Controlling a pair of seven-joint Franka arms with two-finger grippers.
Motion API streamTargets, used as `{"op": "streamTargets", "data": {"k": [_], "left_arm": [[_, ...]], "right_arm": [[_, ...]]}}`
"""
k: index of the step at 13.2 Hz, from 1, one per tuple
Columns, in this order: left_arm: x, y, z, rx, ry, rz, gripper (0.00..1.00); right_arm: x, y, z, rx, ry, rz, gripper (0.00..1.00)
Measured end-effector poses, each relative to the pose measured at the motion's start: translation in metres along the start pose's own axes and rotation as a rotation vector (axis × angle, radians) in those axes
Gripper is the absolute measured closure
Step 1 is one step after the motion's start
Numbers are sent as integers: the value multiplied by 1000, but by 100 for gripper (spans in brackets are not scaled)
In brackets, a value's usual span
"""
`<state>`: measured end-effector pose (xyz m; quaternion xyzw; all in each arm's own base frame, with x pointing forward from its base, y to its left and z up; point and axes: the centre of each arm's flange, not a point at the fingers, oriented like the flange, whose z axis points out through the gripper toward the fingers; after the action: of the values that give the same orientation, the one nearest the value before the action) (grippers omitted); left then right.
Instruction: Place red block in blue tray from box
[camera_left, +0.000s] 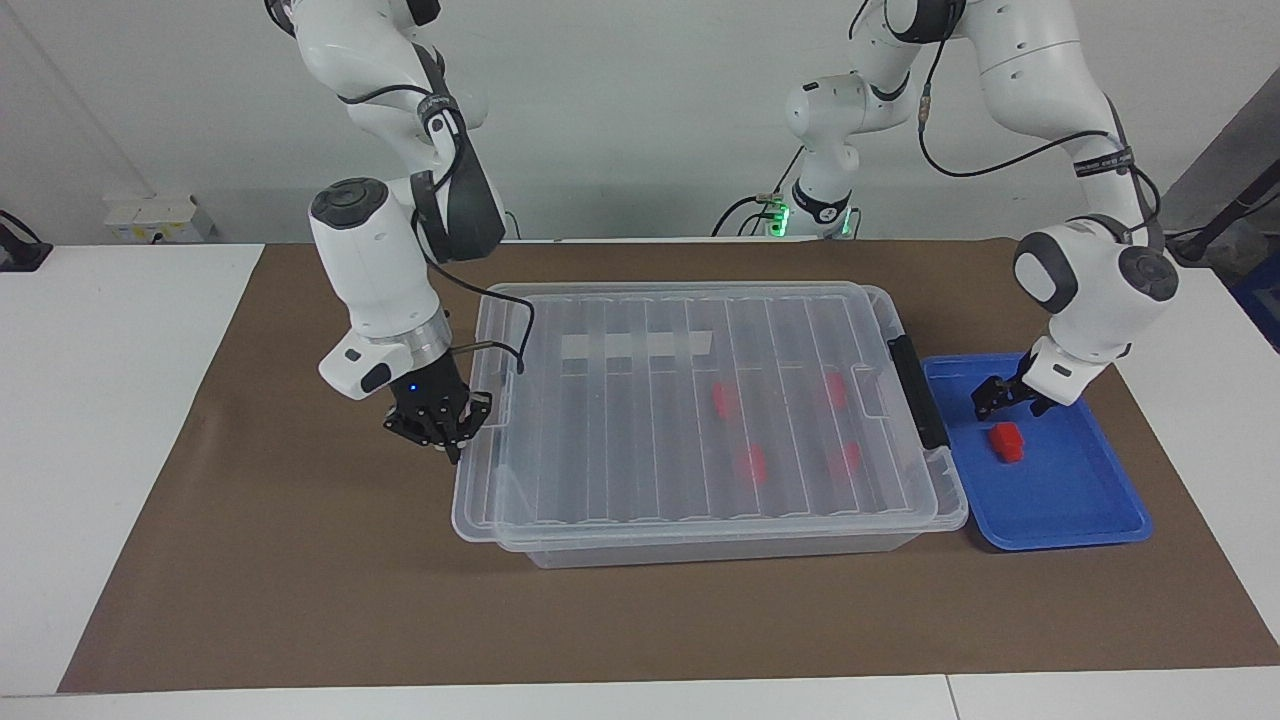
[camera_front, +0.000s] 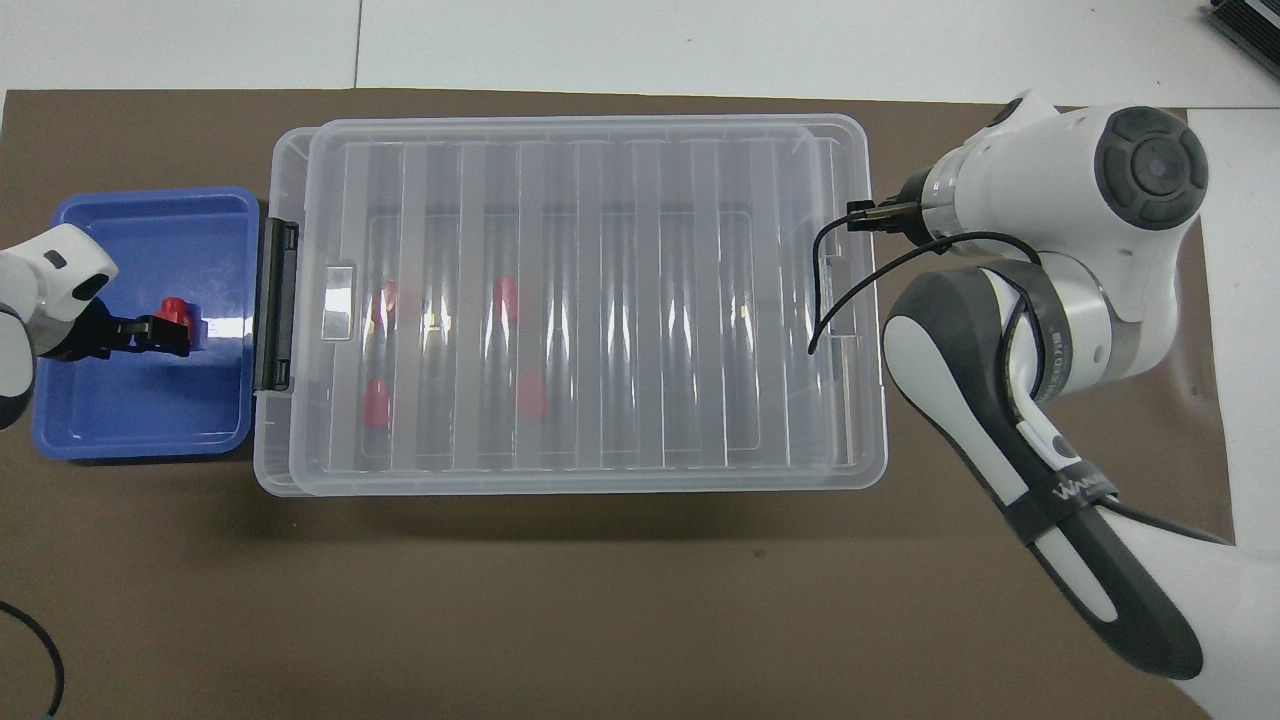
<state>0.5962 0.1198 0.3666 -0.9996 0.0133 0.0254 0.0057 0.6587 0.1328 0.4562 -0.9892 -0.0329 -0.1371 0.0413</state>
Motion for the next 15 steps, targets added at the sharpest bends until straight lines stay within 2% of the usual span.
{"op": "streamTargets", "data": {"k": [3, 8, 11, 15], "left_arm": [[-31, 3, -87, -20, -50, -4, 0], [-85, 22, -170, -33, -68, 14, 0], [-101, 26, -194, -31, -48, 16, 0], [-99, 29, -194, -29, -41, 24, 0]], "right_arm": [[-1, -6, 0, 3, 0, 1, 99], [-4, -18, 1, 11, -9, 14, 99], [-6, -17, -4, 5, -27, 16, 99], [-8, -6, -41, -13, -31, 32, 99]]}}
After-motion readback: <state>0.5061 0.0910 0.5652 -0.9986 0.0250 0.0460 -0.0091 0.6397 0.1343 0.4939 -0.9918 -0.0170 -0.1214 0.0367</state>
